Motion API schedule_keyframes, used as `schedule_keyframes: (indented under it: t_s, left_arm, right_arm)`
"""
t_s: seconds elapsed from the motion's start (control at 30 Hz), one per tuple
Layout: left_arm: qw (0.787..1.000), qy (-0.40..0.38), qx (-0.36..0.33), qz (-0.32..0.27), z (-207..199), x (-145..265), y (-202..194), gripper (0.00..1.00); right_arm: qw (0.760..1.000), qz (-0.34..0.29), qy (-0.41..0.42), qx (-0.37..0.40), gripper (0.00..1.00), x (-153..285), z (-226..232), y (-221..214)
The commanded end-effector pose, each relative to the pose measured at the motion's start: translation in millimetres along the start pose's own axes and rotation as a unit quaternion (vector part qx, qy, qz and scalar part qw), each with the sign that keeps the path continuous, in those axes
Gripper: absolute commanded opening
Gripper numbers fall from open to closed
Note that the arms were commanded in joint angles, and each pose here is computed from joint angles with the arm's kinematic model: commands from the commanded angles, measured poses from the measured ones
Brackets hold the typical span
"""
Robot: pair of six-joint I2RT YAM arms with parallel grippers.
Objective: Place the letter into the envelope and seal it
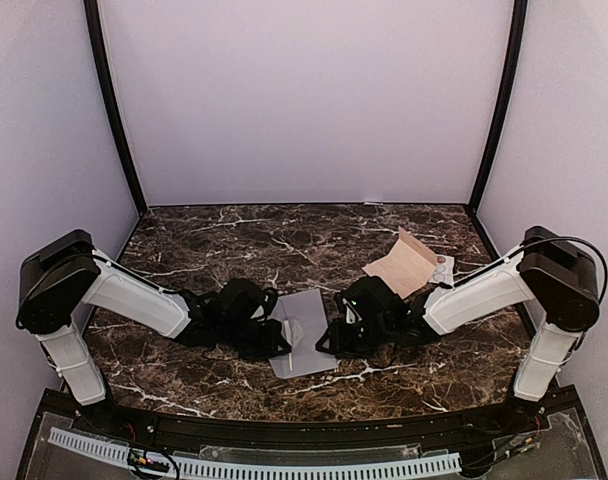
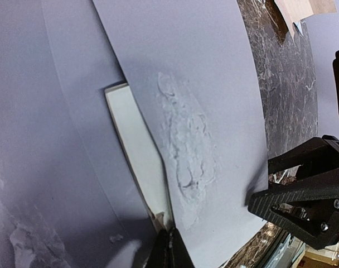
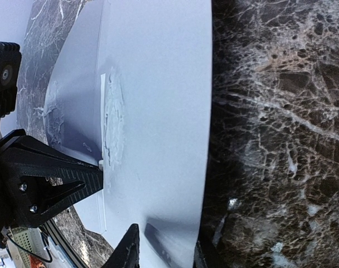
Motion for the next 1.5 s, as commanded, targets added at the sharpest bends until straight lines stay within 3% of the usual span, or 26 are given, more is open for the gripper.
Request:
schedule_keyframes:
  t_s: [0.0, 0.2, 0.37, 0.57, 0.67, 0.97, 1.13, 1.33, 1.47]
  left_arm:
    - [1.0, 0.0, -0.004, 0.008, 3, -2, -6, 0.02]
    - [0.999, 0.014, -0.03, -0.034, -6, 21, 4, 0.12]
    - [0.994, 0.024, -0.067, -0.088, -23, 54, 18, 0.36]
    - [0.986, 0.036, -0.126, -0.106, -40, 89, 34, 0.63]
    - [0.983, 0.042, -0.143, -0.104, -42, 109, 48, 0.78]
    - [0.977, 0.063, -0.156, -0.133, -1, 180, 112, 0.88]
    - [0.966, 0.107, -0.129, -0.195, 45, 223, 140, 0.89]
    - [0.955, 0.12, -0.055, -0.264, 104, 262, 148, 0.91]
    - [0.941, 0.168, -0.046, -0.29, 120, 275, 142, 0.9]
  right_arm:
    - [1.0, 0.013, -0.006, 0.01, 0.29, -4, 3, -7]
    - [0.999, -0.014, -0.025, 0.024, 0.4, 10, 9, 0]
    - [0.995, -0.047, -0.076, 0.048, 0.58, 28, 10, 9]
    - [0.981, -0.096, -0.14, 0.092, 0.72, 59, 17, 24]
    - [0.973, -0.12, -0.165, 0.109, 0.74, 77, 22, 35]
    - [0.95, -0.164, -0.245, 0.105, 0.85, 124, -8, 80]
    - [0.938, -0.187, -0.278, 0.085, 0.9, 151, -39, 120]
    - [0.937, -0.216, -0.267, 0.069, 0.95, 178, -62, 149]
    - [0.94, -0.237, -0.232, 0.074, 0.97, 190, -82, 156]
Point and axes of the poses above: each gripper's point midway between its finger pads, its own x axis back along the fingers, its own z axis along the line the jaws close on, y = z × x, the point moved 9 cm from there along x, back along the fingers, and after that the axes turned 3 degrees about -x, right-handed, at the moved point
